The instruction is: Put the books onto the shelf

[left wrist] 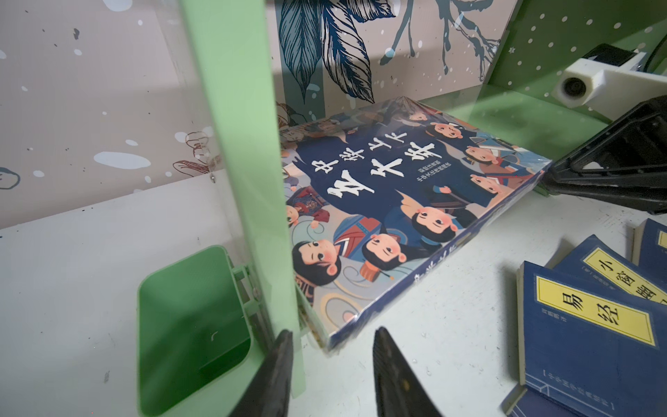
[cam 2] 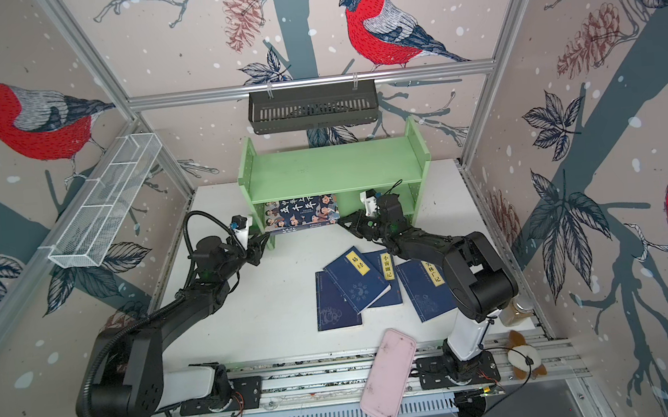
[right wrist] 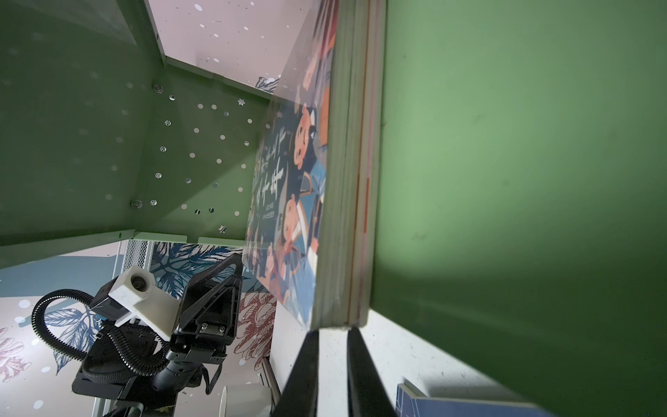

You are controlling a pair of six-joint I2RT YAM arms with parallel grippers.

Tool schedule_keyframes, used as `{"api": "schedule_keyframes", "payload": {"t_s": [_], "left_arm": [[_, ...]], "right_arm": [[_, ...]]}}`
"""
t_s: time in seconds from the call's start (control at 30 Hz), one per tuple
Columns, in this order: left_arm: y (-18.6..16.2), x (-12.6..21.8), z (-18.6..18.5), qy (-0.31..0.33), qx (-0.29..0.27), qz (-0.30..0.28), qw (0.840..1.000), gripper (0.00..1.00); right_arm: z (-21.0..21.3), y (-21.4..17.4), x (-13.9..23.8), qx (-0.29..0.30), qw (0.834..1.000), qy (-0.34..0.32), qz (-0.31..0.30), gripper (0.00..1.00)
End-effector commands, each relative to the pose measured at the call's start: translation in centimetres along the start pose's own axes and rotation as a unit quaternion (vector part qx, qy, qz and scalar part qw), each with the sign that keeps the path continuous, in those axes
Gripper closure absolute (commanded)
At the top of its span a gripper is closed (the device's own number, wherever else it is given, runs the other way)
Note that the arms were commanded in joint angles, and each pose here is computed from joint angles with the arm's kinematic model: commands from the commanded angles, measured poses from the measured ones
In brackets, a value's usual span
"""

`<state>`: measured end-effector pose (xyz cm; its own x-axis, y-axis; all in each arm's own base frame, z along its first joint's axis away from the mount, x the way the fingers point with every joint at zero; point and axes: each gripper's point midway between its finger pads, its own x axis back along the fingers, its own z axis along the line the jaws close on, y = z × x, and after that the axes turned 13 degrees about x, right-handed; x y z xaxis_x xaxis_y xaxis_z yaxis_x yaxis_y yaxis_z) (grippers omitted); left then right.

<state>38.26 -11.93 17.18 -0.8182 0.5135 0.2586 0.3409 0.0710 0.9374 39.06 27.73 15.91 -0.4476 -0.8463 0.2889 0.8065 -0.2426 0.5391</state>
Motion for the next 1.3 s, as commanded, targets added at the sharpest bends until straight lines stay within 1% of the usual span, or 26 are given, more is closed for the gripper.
{"api": "schedule_keyframes", "payload": {"t_s": [0.0, 0.1, 0.27, 0.47, 0.57, 0.8, 1.07, 1.27], "left_arm": [[0.1, -0.3, 0.2, 0.002, -0.019, 0.007, 1.0, 0.62], [0.0, -0.7, 0.5, 0.005, -0.019, 0.012, 1.0, 0.62], [-0.2, -1.1, 1.2, 0.02, -0.016, 0.017, 1.0, 0.65], [0.0, -1.0, 1.3, 0.027, -0.019, 0.011, 0.999, 0.69], [0.2, -1.0, 1.4, 0.029, -0.018, 0.006, 0.999, 0.73], [0.3, -1.0, 1.3, 0.028, -0.016, 0.002, 0.999, 0.75], [0.6, -1.0, 1.3, 0.029, -0.016, -0.004, 0.999, 0.82], [0.6, -0.8, 1.3, 0.033, -0.015, -0.005, 0.999, 0.82]], "right_arm": [[0.9, 0.8, -0.1, 0.018, 1.0, 0.017, -0.012, 0.83], [1.0, 0.6, 0.0, 0.018, 1.0, 0.019, -0.01, 0.84], [1.1, 0.3, 0.2, 0.018, 1.0, 0.019, -0.009, 0.84], [1.2, 0.2, 0.3, 0.02, 1.0, 0.021, -0.006, 0.84], [1.2, 0.2, 0.3, 0.02, 1.0, 0.021, -0.007, 0.84], [1.2, 0.2, 0.1, 0.018, 1.0, 0.024, -0.007, 0.84], [1.3, 0.5, -0.1, 0.018, 0.999, 0.027, -0.01, 0.84], [1.3, 0.6, -0.3, 0.017, 0.999, 0.028, -0.01, 0.84]]}}
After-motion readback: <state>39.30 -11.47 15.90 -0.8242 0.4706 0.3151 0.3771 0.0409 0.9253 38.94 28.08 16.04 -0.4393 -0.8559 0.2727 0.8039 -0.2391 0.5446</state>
